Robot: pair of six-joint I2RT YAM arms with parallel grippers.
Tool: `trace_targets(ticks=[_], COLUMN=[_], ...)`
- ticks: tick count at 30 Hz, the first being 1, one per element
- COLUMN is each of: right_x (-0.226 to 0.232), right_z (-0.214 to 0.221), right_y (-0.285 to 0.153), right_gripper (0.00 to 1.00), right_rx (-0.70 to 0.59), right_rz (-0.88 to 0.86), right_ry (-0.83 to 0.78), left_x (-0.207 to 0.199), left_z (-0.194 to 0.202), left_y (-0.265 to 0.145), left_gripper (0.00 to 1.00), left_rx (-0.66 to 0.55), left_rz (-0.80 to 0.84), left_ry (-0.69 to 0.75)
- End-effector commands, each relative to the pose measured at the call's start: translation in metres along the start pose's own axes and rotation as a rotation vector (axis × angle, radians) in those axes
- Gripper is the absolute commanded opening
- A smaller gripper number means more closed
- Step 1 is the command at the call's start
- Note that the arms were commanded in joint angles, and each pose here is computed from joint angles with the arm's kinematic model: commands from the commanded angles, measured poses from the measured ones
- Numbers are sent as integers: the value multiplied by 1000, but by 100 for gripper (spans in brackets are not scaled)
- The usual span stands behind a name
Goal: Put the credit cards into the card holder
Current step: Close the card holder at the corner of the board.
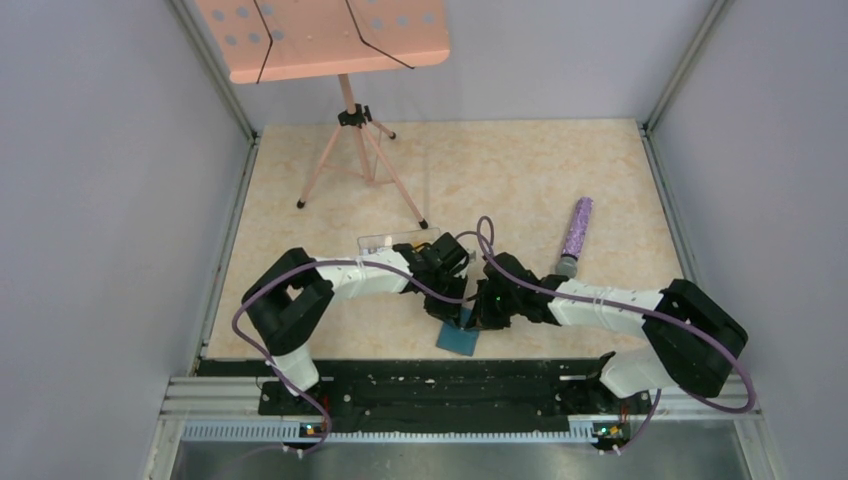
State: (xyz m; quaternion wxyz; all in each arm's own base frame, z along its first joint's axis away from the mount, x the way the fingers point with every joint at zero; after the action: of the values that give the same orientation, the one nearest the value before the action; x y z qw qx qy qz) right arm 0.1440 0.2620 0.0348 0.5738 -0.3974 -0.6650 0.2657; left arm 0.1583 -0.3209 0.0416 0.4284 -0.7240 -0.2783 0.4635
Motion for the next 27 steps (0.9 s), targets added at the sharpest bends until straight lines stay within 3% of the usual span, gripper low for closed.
trace_targets(ticks=[1, 10, 12, 15, 27], right_x=[-55, -53, -54, -52, -13], right_z=[45, 46, 46, 44, 20], right_y=[1, -1, -1, -2, -14], right_gripper=[0, 0, 0, 0, 0], right_rx=[148, 154, 156, 151, 57], right_rz=[196, 190, 190, 185, 61], right_ry=[-17, -24, -22, -26, -76], left_x=[10, 4, -1, -4, -7], left_z=[9, 5, 5, 6, 11], left_y=[3, -1, 2, 4, -1], left_gripper=[12, 18, 15, 1, 0], left_rx=[17, -10, 4, 12, 13], left_rz=[-16, 67, 101, 122, 146], left_ry=[-15, -25, -19, -15, -12])
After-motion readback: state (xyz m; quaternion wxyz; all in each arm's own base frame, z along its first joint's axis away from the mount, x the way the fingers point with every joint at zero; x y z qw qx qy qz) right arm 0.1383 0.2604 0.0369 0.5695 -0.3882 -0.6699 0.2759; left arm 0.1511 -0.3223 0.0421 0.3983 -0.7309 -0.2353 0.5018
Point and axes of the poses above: each gripper's point midway between its finger pads, its own y axis out along the fingers, its own x axis along the line the jaws close on, z = x × y, the point moved 1 cm from there along -y, back along the fingers, and after that the axes turned 2 degrees about y, right-handed, at the moved point
